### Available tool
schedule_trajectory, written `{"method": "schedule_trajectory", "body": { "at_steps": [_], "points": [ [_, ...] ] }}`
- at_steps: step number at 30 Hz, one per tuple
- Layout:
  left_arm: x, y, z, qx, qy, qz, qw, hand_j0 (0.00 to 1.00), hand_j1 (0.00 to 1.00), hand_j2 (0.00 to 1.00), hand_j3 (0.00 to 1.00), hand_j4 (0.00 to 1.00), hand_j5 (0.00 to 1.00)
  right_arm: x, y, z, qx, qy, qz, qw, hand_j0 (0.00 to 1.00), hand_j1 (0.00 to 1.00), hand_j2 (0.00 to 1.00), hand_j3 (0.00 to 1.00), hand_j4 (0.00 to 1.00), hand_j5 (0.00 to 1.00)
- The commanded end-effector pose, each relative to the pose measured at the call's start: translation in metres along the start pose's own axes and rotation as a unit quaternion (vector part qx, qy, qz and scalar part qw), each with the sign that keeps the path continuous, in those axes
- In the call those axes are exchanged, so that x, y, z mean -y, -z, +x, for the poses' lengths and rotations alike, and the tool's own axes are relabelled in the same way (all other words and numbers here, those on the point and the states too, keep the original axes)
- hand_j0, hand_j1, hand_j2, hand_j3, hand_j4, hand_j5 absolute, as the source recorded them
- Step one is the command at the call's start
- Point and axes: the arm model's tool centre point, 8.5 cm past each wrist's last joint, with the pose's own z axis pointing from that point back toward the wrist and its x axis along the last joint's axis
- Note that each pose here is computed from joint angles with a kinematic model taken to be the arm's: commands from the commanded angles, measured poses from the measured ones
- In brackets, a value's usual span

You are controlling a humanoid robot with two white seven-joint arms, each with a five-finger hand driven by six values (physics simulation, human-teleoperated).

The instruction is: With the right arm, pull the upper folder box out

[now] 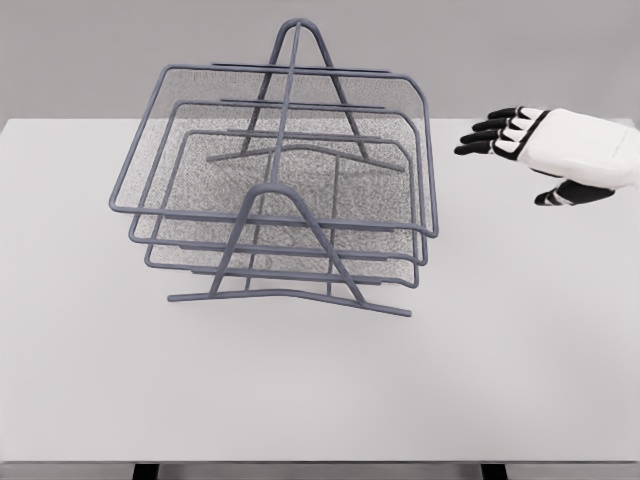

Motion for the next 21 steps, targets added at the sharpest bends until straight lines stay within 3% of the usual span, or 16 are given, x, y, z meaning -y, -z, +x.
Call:
{"method": "schedule_trajectory", "body": {
  "at_steps": [1, 2, 6, 9, 21],
  "points": [
    [0.000, 0.000, 0.000, 0.000, 0.000, 0.000, 1.0000, 1.00, 1.00, 1.00, 1.00, 1.00, 1.00, -0.010, 0.004, 0.000, 0.004, 0.012, 0.014, 0.9998, 1.00, 1.00, 1.00, 1.00, 1.00, 1.00],
    [0.000, 0.000, 0.000, 0.000, 0.000, 0.000, 1.0000, 1.00, 1.00, 1.00, 1.00, 1.00, 1.00, -0.013, 0.009, 0.000, 0.006, 0.011, 0.019, 0.9997, 1.00, 1.00, 1.00, 1.00, 1.00, 1.00],
    [0.000, 0.000, 0.000, 0.000, 0.000, 0.000, 1.0000, 1.00, 1.00, 1.00, 1.00, 1.00, 1.00, 0.006, 0.038, 0.011, 0.040, -0.018, 0.018, 0.9989, 1.00, 1.00, 1.00, 1.00, 1.00, 1.00],
    [0.000, 0.000, 0.000, 0.000, 0.000, 0.000, 1.0000, 1.00, 1.00, 1.00, 1.00, 1.00, 1.00, 0.011, 0.061, 0.015, 0.064, -0.030, 0.037, 0.9968, 1.00, 1.00, 1.00, 1.00, 1.00, 1.00],
    [0.000, 0.000, 0.000, 0.000, 0.000, 0.000, 1.0000, 1.00, 1.00, 1.00, 1.00, 1.00, 1.00, -0.009, 0.078, 0.020, 0.069, -0.049, 0.079, 0.9933, 1.00, 1.00, 1.00, 1.00, 1.00, 1.00]
  ]
}}
